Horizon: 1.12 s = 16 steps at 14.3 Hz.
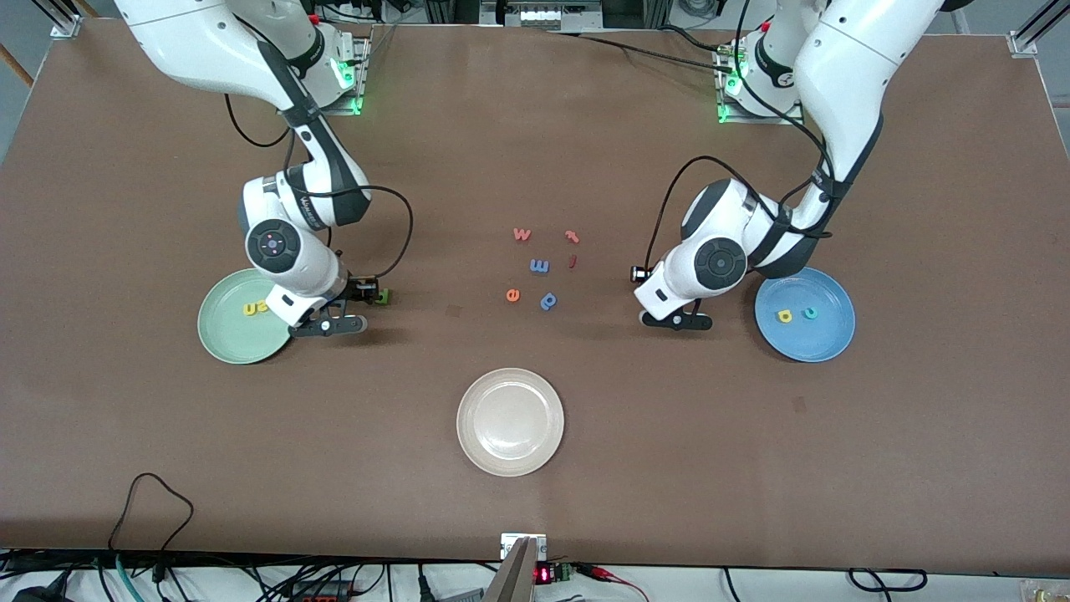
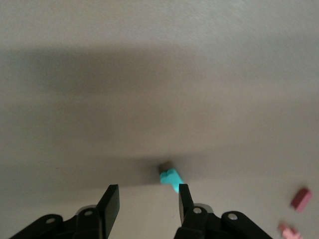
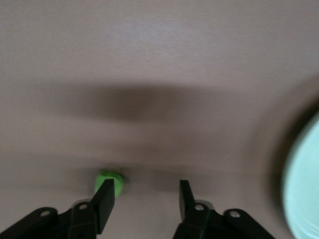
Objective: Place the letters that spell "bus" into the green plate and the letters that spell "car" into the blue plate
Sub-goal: 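Grasp a teal letter with the left gripper while the right gripper grasps green p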
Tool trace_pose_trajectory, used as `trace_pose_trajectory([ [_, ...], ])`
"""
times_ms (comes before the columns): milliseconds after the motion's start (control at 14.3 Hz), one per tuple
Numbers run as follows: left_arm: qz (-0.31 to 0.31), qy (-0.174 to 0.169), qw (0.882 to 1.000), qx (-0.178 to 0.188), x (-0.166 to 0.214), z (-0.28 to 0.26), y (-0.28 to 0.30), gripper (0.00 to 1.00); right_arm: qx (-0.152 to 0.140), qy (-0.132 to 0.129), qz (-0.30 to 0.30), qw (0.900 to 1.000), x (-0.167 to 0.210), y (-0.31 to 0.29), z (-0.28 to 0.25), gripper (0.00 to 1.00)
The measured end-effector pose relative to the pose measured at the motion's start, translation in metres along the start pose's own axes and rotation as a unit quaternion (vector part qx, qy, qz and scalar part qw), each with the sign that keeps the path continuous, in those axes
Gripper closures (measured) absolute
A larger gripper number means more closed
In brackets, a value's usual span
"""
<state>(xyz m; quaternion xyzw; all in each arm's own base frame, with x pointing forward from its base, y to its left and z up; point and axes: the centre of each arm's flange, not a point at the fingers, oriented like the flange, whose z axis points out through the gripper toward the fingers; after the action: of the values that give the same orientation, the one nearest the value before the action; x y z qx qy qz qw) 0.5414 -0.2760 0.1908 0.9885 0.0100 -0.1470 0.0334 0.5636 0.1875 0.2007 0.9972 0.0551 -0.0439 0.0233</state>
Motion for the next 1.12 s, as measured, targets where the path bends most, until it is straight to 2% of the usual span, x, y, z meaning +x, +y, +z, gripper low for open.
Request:
trace_pose_trajectory([
  [349,-0.07,0.001,0.998,-0.003,-0.005,0.014,0.016,0.51,0.003,0.009,0.029,1.0,-0.006,-0.035,0.025,0.4],
  [838,-0.083,-0.007,0.996,0.001,-0.006,0.025,0.017,0.55,0.004,0.008,0.037,0.999,-0.006,-0.035,0.026,0.41],
  [1118,-0.086,-0.007,0.996,0.001,-0.005,0.026,0.016,0.65,0.004,0.006,0.038,0.999,-0.006,-0.035,0.026,0.41],
])
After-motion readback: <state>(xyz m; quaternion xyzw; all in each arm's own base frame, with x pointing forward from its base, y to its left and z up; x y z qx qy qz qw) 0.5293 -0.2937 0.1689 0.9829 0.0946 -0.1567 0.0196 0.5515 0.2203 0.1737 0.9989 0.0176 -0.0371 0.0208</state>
